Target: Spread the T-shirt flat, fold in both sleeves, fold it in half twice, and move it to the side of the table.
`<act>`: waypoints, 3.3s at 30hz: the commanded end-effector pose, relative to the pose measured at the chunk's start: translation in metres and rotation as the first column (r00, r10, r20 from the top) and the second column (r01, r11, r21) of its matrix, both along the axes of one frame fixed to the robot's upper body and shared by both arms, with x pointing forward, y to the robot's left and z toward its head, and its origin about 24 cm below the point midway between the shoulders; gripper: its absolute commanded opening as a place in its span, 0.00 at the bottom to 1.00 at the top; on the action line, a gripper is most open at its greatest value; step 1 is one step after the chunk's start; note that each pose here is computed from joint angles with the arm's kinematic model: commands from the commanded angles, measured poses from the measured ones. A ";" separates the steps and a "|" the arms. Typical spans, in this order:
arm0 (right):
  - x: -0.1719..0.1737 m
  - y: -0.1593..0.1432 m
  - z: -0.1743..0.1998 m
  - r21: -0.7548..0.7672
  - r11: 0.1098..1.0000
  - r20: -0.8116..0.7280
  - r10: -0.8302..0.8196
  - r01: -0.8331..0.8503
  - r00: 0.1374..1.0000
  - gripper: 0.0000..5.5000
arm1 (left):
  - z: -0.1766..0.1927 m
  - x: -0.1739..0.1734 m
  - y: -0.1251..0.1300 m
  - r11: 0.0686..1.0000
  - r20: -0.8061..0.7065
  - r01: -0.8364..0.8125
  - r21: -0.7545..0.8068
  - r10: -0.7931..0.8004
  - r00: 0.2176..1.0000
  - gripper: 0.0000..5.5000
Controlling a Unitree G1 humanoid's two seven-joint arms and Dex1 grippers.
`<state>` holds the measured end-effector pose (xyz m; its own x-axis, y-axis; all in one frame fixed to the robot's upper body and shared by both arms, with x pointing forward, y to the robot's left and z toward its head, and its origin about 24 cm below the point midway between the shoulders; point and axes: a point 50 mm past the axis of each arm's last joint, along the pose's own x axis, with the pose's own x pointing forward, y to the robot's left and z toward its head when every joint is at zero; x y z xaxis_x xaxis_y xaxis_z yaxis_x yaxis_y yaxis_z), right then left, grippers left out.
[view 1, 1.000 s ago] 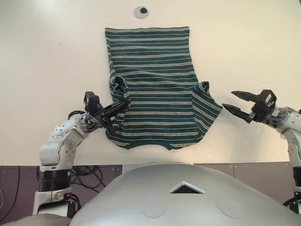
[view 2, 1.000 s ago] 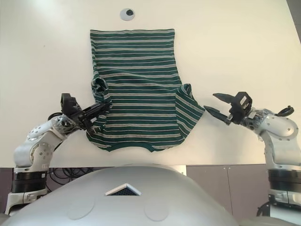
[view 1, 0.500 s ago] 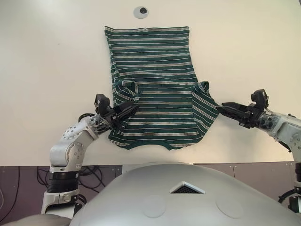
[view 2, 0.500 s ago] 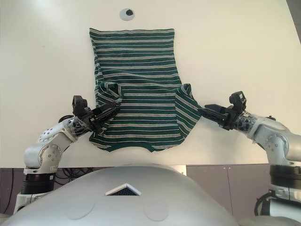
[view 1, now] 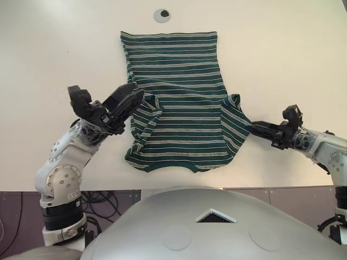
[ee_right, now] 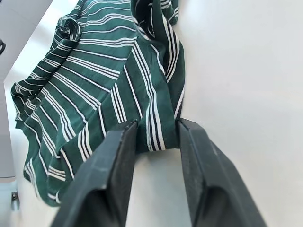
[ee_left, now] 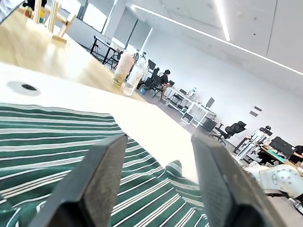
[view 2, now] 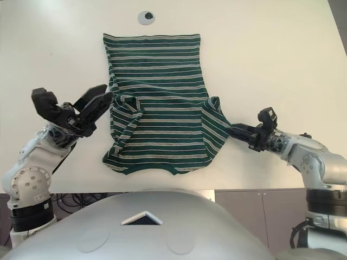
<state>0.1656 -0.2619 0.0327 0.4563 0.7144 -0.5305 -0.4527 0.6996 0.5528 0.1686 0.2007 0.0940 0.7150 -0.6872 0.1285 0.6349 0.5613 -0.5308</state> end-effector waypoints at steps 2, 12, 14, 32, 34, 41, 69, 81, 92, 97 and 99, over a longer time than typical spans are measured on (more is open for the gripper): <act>-0.005 -0.006 -0.001 -0.043 0.999 -0.047 -0.004 0.002 0.999 0.12 | 0.003 -0.008 0.010 0.998 0.003 -0.008 0.068 0.008 1.000 0.45; 0.001 0.006 0.021 0.139 0.990 0.019 -0.015 0.012 1.000 0.00 | -0.036 -0.058 0.050 0.705 0.145 0.036 0.708 -0.194 0.970 0.45; 0.002 0.015 0.028 0.177 0.984 0.034 0.011 -0.017 0.999 0.00 | -0.045 -0.069 0.050 0.587 0.163 0.078 0.806 -0.346 0.924 0.45; 0.026 0.115 0.019 0.250 0.943 0.036 0.216 -0.218 0.976 0.00 | -0.060 -0.078 0.058 0.261 0.302 -0.152 0.953 -0.829 0.471 0.45; 0.028 0.121 0.015 0.253 0.942 0.024 0.222 -0.220 0.975 0.00 | -0.053 -0.075 0.056 0.280 0.338 -0.194 0.940 -0.838 0.429 0.45; 0.030 0.116 0.017 0.259 0.943 0.034 0.207 -0.209 0.978 0.18 | -0.017 -0.068 0.052 0.331 0.451 -0.362 0.871 -0.833 0.322 0.45; 0.013 0.000 0.053 -0.139 0.966 0.456 0.257 -0.218 0.852 0.39 | -0.057 -0.084 0.061 0.134 0.164 -0.099 0.986 -0.887 0.432 0.45; -0.043 0.003 -0.001 -0.642 0.537 0.399 0.844 -0.548 0.359 0.39 | -0.054 -0.096 0.074 0.119 0.137 -0.069 0.990 -0.877 0.460 0.45; -0.064 0.029 -0.011 -0.692 0.448 0.468 0.876 -0.566 0.121 0.39 | -0.066 -0.097 0.069 0.110 0.113 -0.035 0.993 -0.881 0.459 0.45; -0.061 0.036 -0.016 -0.723 0.430 0.478 0.877 -0.541 0.058 0.39 | -0.071 -0.093 0.064 0.100 0.108 -0.040 0.994 -0.888 0.447 0.45; -0.058 0.040 -0.018 -0.733 0.424 0.482 0.876 -0.532 0.033 0.39 | -0.072 -0.093 0.063 0.101 0.105 -0.034 0.994 -0.888 0.447 0.45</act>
